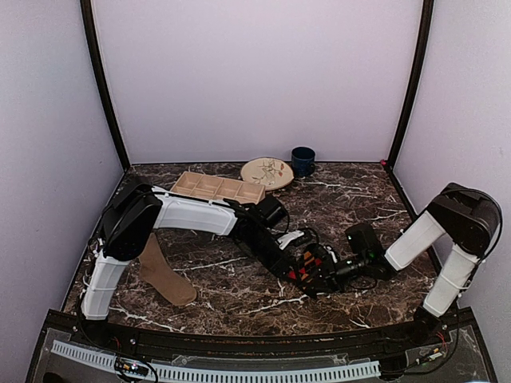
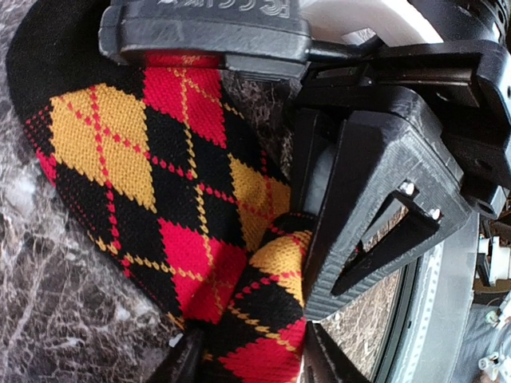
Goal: Roll the socks
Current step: Roll the sock at the center of the board.
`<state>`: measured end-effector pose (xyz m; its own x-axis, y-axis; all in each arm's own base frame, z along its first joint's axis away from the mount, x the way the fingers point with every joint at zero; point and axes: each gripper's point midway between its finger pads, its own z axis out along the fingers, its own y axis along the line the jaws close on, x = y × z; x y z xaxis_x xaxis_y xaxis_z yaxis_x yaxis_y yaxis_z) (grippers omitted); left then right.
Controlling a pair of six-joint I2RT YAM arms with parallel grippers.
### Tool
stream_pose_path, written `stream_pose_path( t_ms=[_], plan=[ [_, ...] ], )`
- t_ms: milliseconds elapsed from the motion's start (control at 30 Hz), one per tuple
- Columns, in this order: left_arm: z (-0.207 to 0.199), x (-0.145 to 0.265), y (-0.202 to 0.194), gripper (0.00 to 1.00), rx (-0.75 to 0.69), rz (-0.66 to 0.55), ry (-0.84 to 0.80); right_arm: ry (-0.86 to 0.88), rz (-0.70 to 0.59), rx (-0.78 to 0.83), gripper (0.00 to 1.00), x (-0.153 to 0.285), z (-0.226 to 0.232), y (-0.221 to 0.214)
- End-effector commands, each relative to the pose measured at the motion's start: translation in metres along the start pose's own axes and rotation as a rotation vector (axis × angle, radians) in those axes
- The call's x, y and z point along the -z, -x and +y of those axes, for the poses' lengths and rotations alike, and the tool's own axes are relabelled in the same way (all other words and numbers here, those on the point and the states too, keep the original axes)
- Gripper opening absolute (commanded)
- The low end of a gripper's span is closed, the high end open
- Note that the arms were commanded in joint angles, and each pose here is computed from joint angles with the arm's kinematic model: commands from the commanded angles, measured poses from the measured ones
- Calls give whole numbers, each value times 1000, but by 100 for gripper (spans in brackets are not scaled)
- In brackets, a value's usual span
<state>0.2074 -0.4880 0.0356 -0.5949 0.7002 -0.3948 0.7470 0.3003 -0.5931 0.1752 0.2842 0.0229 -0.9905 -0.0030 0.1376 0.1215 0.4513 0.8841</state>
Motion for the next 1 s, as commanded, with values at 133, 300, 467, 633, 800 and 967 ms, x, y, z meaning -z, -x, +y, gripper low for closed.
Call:
stream_pose_path(
  t_ms=[133, 300, 467, 633, 800, 967],
  plan=[
    [-1, -8, -5, 38, 9, 29, -13, -121, 2, 42, 15, 2, -18, 1],
    [6, -15, -14, 35, 33, 66, 3, -162, -7, 65, 21, 4, -23, 1],
    [12, -26, -24, 29, 55, 114, 24, -212, -9, 94, 28, 6, -28, 2],
    [21, -32, -28, 24, 82, 150, 57, -273, -17, 120, 33, 12, -35, 2],
    [26, -36, -33, 22, 108, 182, 67, -359, -69, 182, 36, 25, -39, 6],
    [29, -38, -36, 22, 123, 205, 72, -462, -180, 279, 37, 48, -36, 18]
  ],
)
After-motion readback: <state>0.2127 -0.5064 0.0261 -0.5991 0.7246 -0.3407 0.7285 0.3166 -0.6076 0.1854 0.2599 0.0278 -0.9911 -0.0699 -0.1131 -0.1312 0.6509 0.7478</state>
